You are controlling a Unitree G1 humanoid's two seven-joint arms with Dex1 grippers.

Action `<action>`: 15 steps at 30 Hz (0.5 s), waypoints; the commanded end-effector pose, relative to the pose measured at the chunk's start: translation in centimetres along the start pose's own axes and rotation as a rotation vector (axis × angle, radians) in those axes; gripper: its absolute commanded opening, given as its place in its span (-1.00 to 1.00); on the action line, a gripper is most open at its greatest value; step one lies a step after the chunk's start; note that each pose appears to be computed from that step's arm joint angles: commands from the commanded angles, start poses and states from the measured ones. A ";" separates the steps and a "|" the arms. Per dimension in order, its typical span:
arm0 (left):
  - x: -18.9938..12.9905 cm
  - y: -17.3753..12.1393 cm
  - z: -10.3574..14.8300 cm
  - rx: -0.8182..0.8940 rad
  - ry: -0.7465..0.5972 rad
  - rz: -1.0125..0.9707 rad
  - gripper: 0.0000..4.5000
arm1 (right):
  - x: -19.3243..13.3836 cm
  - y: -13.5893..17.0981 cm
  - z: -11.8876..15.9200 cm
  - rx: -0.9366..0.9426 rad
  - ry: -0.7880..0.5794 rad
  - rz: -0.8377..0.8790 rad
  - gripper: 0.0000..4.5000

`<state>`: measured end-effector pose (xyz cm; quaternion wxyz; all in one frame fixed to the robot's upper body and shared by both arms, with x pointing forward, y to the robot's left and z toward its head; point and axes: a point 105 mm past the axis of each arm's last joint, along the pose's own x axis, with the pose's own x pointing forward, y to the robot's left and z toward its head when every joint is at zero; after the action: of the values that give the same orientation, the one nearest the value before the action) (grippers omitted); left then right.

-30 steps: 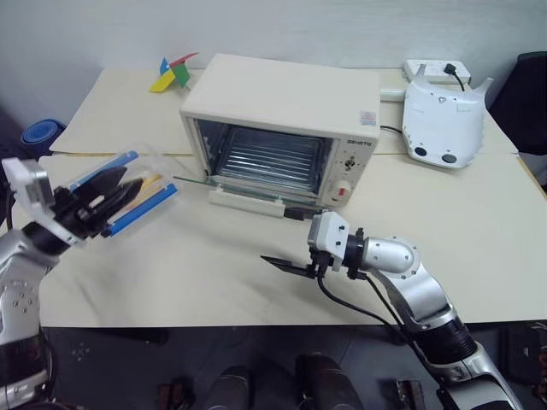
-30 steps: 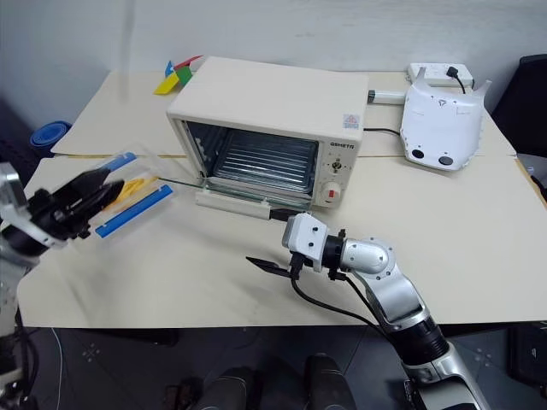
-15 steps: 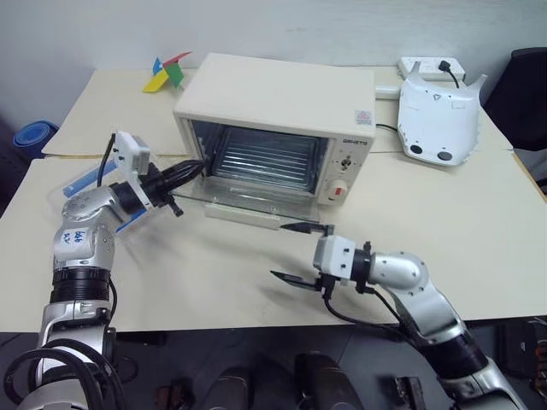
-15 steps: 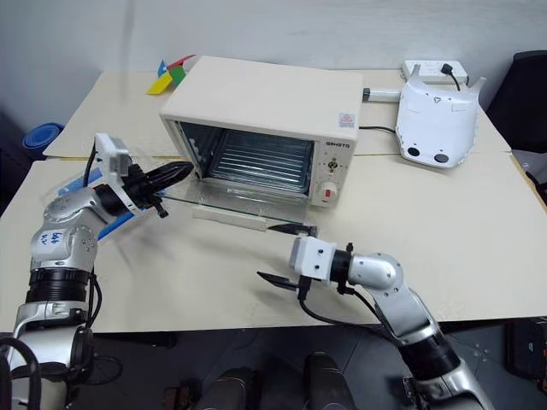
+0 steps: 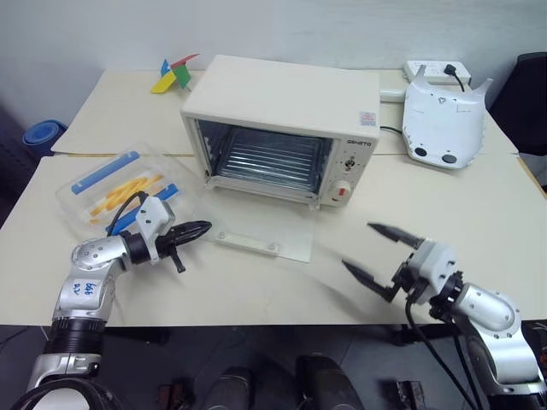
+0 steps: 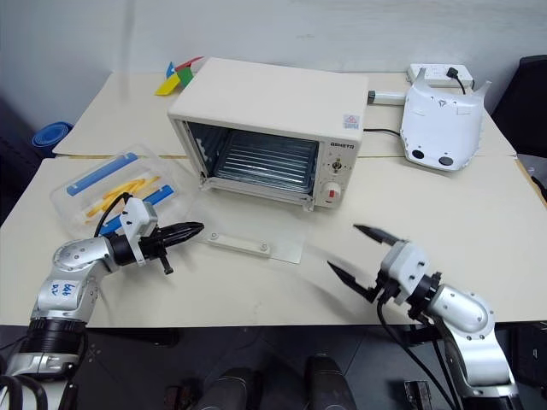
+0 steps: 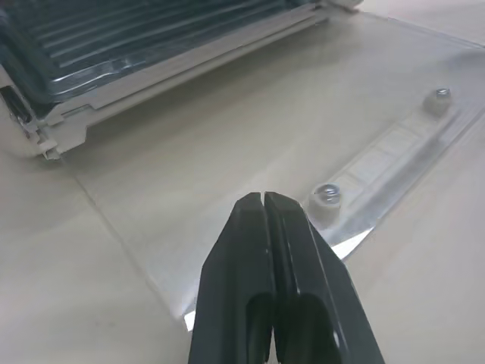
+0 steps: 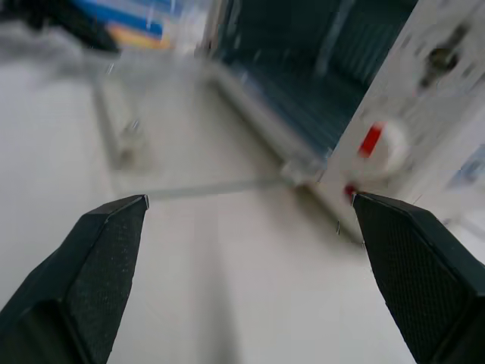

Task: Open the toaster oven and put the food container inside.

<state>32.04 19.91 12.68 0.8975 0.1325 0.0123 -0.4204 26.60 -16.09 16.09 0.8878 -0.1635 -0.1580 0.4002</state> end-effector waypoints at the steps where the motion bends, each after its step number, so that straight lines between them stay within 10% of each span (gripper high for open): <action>1: -1.4 -0.4 0.8 -0.054 -0.093 0.075 -0.98 | 1.0 -0.1 1.7 0.000 -0.108 0.008 1.00; 4: -5.9 0.4 1.2 -0.143 -0.243 0.330 -0.70 | 2.3 0.4 2.9 0.087 -0.213 0.059 1.00; 15: -24.2 -1.8 -3.7 -0.347 -0.161 1.076 0.75 | 4.1 2.4 3.6 -0.013 -0.316 0.214 1.00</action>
<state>16.15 36.78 10.22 0.9950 -0.0698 -0.0266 0.0669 26.44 -11.09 18.24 0.8152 -0.1122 -0.2566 0.5069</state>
